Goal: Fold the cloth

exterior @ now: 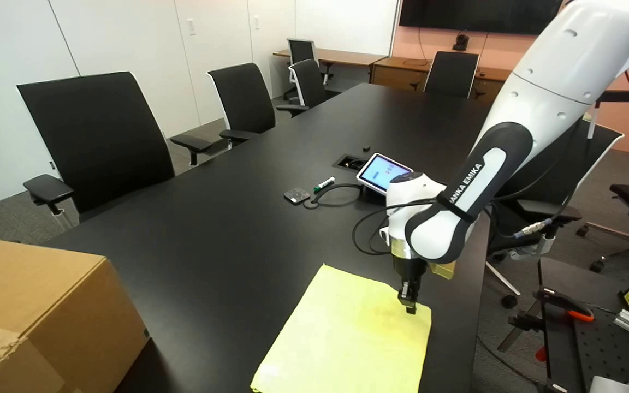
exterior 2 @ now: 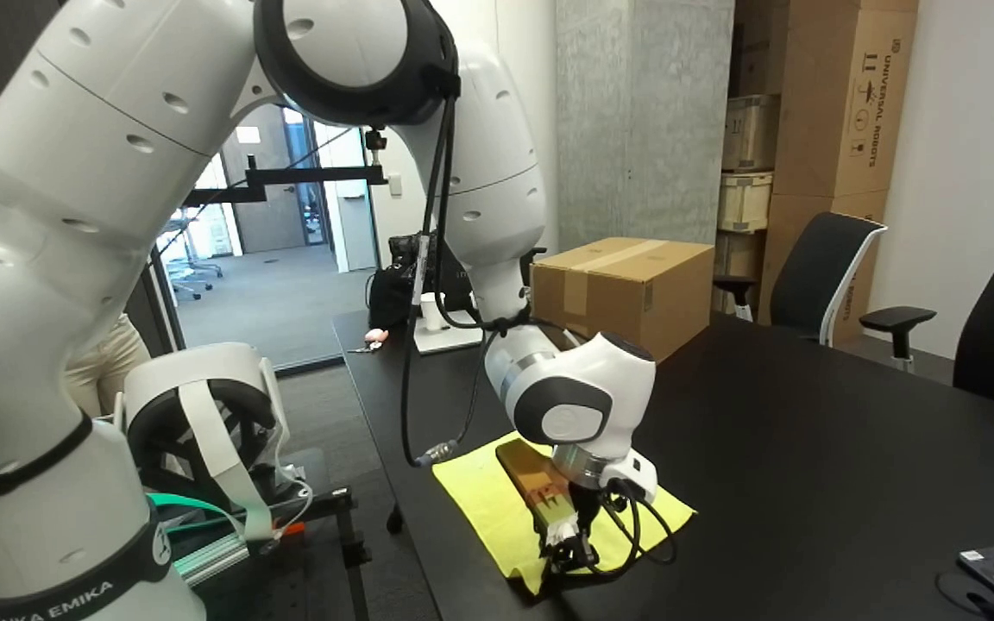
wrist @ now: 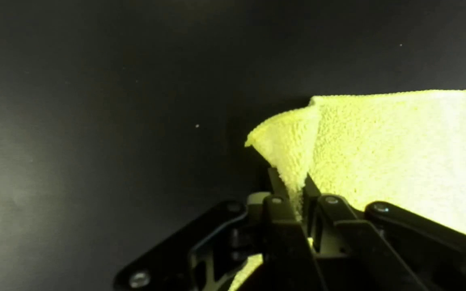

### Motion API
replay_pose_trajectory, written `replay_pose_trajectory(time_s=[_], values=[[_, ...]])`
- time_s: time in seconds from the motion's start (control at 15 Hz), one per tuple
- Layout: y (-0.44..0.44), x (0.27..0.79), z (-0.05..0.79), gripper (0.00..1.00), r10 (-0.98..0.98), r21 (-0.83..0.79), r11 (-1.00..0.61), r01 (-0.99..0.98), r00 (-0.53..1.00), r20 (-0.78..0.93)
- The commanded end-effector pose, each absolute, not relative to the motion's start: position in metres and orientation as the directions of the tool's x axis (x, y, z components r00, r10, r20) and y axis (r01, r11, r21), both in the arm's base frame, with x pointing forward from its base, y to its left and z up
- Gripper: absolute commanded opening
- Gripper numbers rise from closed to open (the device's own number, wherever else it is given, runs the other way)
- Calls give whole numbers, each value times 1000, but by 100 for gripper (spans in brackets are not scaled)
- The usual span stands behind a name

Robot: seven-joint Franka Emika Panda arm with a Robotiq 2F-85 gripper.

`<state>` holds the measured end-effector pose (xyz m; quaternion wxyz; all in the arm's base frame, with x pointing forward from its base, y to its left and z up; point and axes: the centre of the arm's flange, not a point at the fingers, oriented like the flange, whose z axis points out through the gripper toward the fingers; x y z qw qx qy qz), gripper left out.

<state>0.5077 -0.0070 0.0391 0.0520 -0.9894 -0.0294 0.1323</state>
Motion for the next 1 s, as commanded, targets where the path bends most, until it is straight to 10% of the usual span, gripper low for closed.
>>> replay_pose_trajectory(time_s=[0.0,0.93], values=[[1,520,57,1,59,-108,-994,30,958,-282],[45,577,73,3,-65,-344,-924,-169,954,-293]])
